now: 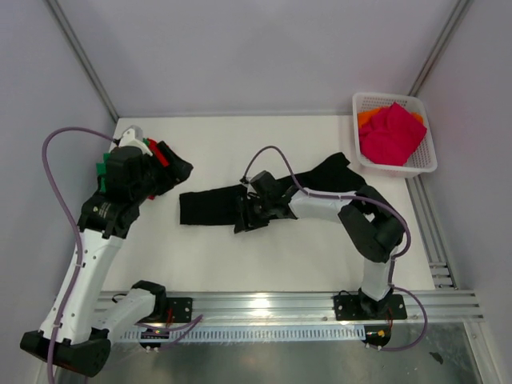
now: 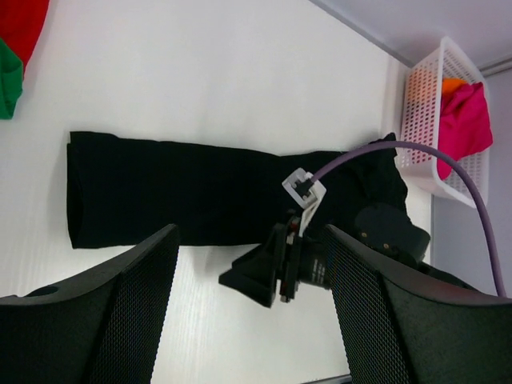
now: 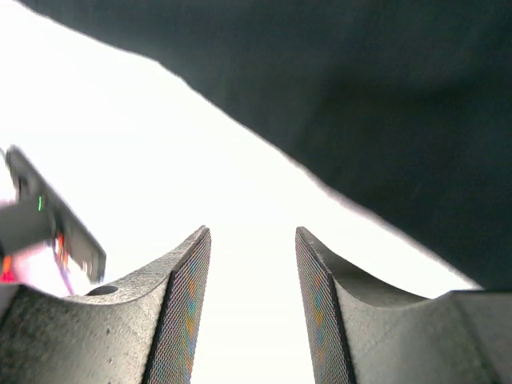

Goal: Fold and stack the t-shirts
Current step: Rotate the tshirt 90 degrees

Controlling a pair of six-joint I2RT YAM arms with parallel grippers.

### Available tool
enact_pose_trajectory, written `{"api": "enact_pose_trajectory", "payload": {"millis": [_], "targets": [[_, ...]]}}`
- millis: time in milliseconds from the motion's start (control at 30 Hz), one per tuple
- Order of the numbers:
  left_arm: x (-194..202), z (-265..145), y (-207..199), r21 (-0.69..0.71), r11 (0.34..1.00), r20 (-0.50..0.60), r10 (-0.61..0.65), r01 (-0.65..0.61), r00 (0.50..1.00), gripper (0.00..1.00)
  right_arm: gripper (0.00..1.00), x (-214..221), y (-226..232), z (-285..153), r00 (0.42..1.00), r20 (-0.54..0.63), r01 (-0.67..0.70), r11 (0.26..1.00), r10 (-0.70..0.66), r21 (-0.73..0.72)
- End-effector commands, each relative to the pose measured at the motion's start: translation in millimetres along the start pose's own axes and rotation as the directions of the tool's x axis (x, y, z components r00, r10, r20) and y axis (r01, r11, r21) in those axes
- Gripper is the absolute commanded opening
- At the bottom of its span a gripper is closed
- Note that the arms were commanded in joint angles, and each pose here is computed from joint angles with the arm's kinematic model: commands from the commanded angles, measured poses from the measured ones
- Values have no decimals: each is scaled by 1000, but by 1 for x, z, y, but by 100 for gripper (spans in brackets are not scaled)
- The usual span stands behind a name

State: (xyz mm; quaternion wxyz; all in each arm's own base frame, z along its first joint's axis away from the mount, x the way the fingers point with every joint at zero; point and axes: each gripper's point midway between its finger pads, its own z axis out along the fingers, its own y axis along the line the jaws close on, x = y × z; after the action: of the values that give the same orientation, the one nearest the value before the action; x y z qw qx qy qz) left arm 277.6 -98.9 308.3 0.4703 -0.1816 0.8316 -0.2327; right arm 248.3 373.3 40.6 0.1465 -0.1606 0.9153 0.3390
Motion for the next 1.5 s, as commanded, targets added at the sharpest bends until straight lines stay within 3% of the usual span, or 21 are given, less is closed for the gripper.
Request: {"api": "enact_pose_trajectory", "payload": {"millis": [0,133,267,367,700,833,1133,1267,1467], "targets": [[-20,5,-18,51,998,47,35,-37,998,75,51,18,26,-32,995,-58,73,988,-81,-136],[-26,17,-23,49,997,43,51,-53,998,75,51,43,25,-55,988,-96,108,986,-121,-130],[-26,27,-30,75,996,27,53,-55,998,75,51,37,23,-73,990,31,137,988,-135,-73],[-22,34,-29,73,996,14,46,-47,999,75,51,3,38,-81,978,163,144,987,-131,-73],[-23,27,-11,7,999,57,37,-37,998,75,51,-94,94,-12,955,274,145,983,-109,-112],[-25,18,-5,-22,998,70,58,-57,996,75,51,-113,97,27,961,259,127,986,-95,-108],[-29,-2,-2,-39,996,87,87,-84,992,75,51,-112,81,69,969,228,114,989,-90,-97],[-31,-17,-5,-16,997,107,74,-73,991,76,51,-108,60,88,970,228,101,994,-87,-48],[-33,-34,3,-41,996,140,85,-80,986,76,51,-80,41,102,989,130,72,997,-69,-17]]}}
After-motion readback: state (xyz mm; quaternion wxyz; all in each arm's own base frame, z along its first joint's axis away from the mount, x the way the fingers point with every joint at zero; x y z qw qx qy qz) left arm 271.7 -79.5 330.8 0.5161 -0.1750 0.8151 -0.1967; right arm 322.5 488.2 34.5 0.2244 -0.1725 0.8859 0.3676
